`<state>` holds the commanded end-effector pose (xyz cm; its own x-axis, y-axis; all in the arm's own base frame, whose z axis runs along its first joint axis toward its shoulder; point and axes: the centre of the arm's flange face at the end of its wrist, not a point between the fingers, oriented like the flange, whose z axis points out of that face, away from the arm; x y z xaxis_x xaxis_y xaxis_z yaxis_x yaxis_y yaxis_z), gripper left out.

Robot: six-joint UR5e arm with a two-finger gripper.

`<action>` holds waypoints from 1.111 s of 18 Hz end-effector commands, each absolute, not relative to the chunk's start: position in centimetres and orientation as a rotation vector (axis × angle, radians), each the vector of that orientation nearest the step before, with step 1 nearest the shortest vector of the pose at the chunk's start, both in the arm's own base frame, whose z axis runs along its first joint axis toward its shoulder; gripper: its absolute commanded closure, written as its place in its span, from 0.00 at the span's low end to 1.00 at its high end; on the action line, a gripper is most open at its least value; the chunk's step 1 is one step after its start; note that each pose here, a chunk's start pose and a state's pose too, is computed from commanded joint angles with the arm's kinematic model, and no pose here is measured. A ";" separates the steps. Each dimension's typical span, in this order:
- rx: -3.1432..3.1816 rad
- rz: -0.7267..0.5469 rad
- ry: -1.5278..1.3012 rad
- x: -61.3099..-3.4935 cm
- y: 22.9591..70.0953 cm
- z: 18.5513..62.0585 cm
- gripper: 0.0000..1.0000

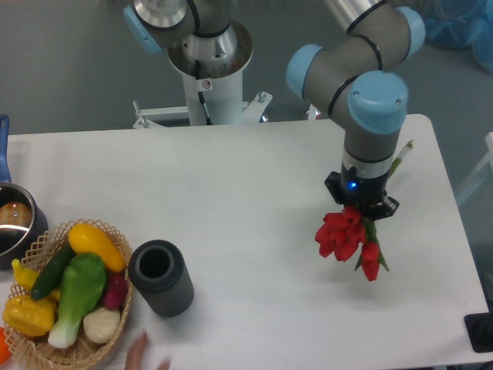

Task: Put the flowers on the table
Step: 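Lower the held red tulips with the gripper onto the table surface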

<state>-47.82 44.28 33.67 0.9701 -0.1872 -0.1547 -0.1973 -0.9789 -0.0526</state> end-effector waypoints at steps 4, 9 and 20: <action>-3.032 0.251 0.285 -46.8 45.8 33.7 1.00; -3.046 0.214 0.260 -46.2 46.2 32.2 0.97; -3.076 0.067 0.266 -45.6 48.3 25.2 0.73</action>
